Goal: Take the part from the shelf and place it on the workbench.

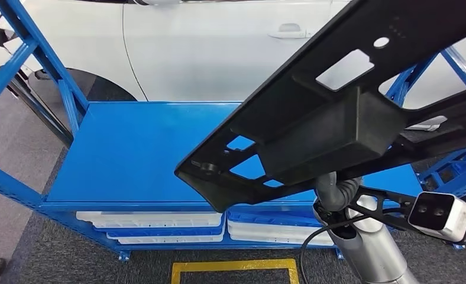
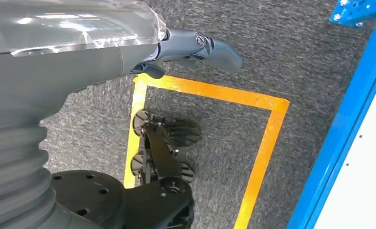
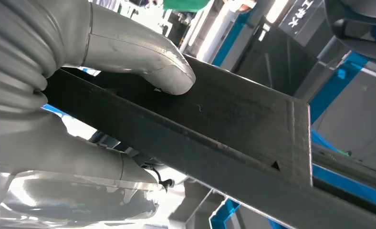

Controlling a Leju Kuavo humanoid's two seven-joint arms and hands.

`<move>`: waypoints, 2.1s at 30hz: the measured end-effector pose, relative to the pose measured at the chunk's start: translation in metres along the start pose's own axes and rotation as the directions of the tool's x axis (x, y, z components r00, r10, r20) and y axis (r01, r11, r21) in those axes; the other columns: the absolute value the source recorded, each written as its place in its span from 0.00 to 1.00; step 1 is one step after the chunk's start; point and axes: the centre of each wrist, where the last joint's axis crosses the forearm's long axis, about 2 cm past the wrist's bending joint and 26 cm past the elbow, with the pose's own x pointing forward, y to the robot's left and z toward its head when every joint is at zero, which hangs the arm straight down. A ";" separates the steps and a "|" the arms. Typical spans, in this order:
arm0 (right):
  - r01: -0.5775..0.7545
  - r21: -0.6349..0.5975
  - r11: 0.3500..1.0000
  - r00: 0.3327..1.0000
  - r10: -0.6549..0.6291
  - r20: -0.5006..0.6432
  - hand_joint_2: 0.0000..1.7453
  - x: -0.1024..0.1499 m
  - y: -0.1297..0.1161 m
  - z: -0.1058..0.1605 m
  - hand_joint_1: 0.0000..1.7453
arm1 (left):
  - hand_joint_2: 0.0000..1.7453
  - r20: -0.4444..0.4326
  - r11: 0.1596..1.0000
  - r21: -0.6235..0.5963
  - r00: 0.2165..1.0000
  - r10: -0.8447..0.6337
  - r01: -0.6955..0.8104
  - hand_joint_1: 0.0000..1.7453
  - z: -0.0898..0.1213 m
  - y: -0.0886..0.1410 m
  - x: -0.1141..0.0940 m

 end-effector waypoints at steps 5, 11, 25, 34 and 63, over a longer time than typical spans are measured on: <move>-0.028 -0.025 0.999 1.000 0.028 0.006 1.00 0.003 0.007 0.002 1.00 | 1.00 -0.023 1.000 0.017 1.000 -0.006 0.006 0.00 -0.002 0.001 0.004; -0.021 -0.046 0.999 1.000 0.022 0.014 1.00 0.003 0.010 0.004 1.00 | 1.00 -0.037 0.999 0.038 0.999 -0.004 0.006 0.00 -0.002 0.004 0.004; -0.037 -0.045 0.998 0.998 0.040 0.054 1.00 0.008 0.019 0.001 1.00 | 1.00 -0.061 0.996 0.083 0.998 -0.009 0.014 0.00 -0.002 0.014 0.005; -0.002 -0.008 1.000 0.998 0.003 0.065 1.00 0.016 0.026 0.005 1.00 | 1.00 -0.063 0.997 0.081 0.998 -0.009 0.014 0.00 -0.003 0.023 0.007; 0.072 0.015 0.997 0.997 -0.073 0.013 1.00 0.010 0.021 0.022 1.00 | 1.00 -0.150 0.988 0.135 0.984 0.099 -0.078 0.00 0.001 0.005 -0.001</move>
